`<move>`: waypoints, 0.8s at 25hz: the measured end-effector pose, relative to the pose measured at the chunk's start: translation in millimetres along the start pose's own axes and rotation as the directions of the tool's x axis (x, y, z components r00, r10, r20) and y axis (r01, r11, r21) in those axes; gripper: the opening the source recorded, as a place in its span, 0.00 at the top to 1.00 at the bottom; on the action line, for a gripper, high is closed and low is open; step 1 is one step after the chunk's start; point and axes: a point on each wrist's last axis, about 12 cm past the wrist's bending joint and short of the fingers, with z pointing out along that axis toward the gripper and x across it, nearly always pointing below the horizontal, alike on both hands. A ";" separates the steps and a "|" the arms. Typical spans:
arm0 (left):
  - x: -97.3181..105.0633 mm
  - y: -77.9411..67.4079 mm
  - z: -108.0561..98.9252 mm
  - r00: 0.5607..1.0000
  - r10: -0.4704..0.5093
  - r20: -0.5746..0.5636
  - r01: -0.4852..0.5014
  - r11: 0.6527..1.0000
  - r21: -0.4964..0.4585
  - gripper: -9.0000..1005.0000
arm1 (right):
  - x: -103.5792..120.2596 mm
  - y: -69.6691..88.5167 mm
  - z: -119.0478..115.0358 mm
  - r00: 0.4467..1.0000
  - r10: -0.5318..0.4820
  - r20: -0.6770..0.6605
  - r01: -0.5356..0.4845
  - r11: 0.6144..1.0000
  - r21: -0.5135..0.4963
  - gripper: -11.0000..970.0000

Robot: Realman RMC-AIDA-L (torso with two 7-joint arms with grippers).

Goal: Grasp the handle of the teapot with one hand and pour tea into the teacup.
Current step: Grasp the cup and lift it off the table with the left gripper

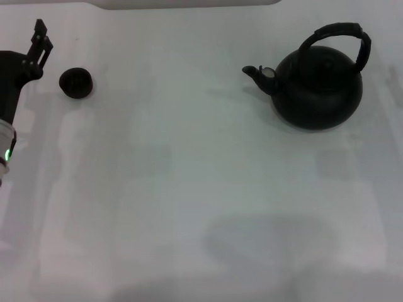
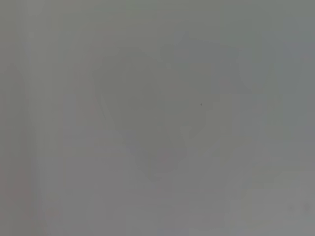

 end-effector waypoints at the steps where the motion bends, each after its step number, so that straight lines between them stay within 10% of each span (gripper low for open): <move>1: -0.5 -0.7 1.5 1.000 -0.022 0.000 0.022 1.000 0.002 0.14 | 0.0 0.0 0.0 1.000 0.000 0.000 0.000 1.000 0.000 0.10; 11: -15.6 13.5 37.4 0.978 -0.210 0.005 0.210 0.978 0.005 0.14 | 0.2 0.0 0.0 1.000 0.000 -0.001 0.000 1.000 0.000 0.10; 20: -26.1 28.4 88.8 0.937 -0.275 -0.217 0.296 0.952 0.072 0.14 | 0.2 0.9 0.0 1.000 0.001 -0.001 -0.001 1.000 -0.005 0.10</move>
